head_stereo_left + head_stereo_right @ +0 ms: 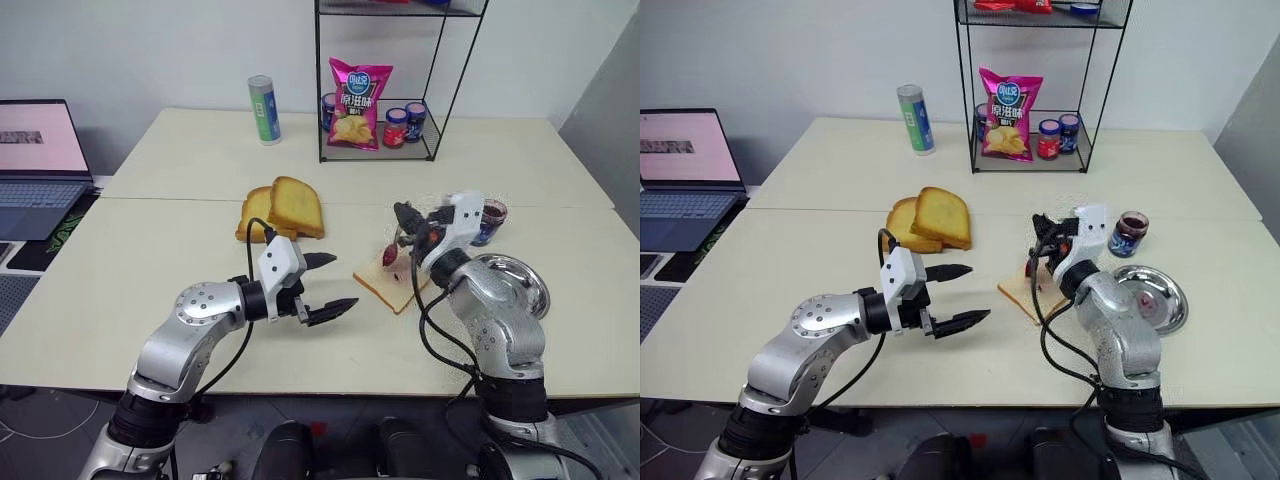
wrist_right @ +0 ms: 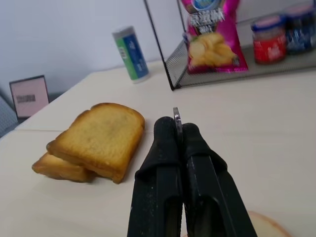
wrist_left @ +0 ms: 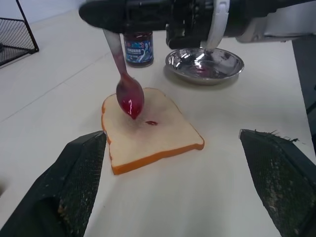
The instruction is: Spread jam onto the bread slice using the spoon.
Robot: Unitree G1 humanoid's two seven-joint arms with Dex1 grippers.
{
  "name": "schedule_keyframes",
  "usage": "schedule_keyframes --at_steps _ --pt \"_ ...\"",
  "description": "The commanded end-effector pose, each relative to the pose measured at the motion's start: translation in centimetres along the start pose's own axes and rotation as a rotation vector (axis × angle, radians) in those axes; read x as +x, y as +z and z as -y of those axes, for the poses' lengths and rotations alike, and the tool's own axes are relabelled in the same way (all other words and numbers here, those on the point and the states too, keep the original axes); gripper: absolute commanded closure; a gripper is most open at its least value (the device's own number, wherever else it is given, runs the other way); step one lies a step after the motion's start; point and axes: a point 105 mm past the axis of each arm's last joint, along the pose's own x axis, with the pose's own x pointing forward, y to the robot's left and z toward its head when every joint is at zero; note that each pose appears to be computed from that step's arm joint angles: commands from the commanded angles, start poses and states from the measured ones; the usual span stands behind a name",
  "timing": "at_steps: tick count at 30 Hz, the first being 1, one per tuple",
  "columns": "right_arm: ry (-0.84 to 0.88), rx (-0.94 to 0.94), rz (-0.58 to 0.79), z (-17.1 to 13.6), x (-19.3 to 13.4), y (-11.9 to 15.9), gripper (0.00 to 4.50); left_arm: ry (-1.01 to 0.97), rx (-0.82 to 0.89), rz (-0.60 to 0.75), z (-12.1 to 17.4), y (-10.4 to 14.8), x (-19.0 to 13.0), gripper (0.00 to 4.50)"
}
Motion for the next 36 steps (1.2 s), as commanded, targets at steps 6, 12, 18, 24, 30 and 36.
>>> schedule_keyframes --at_steps 6,12,18,24,30,36 --pt "-0.114 0.091 -0.016 3.5 0.2 -1.3 4.46 -0.013 0.042 0.032 0.1 1.1 0.4 0.00" --pt "-0.091 -0.193 0.052 3.7 -0.2 1.4 4.46 -0.015 0.045 0.031 0.1 1.1 0.4 0.00" --pt "-0.074 -0.319 0.085 3.7 -0.5 2.9 4.46 -0.017 0.048 0.032 0.0 1.1 0.5 0.00" --pt "-0.034 -0.255 0.136 2.1 -0.3 4.7 4.46 -0.018 0.052 0.035 -0.1 1.1 0.6 0.00" --pt "-0.009 0.088 0.069 1.2 -0.4 2.5 4.46 -0.025 0.051 0.038 0.1 1.1 0.7 0.00" --pt "-0.060 0.118 -0.014 2.7 -0.8 -0.7 4.46 -0.029 0.054 0.039 0.2 1.1 0.8 0.00"
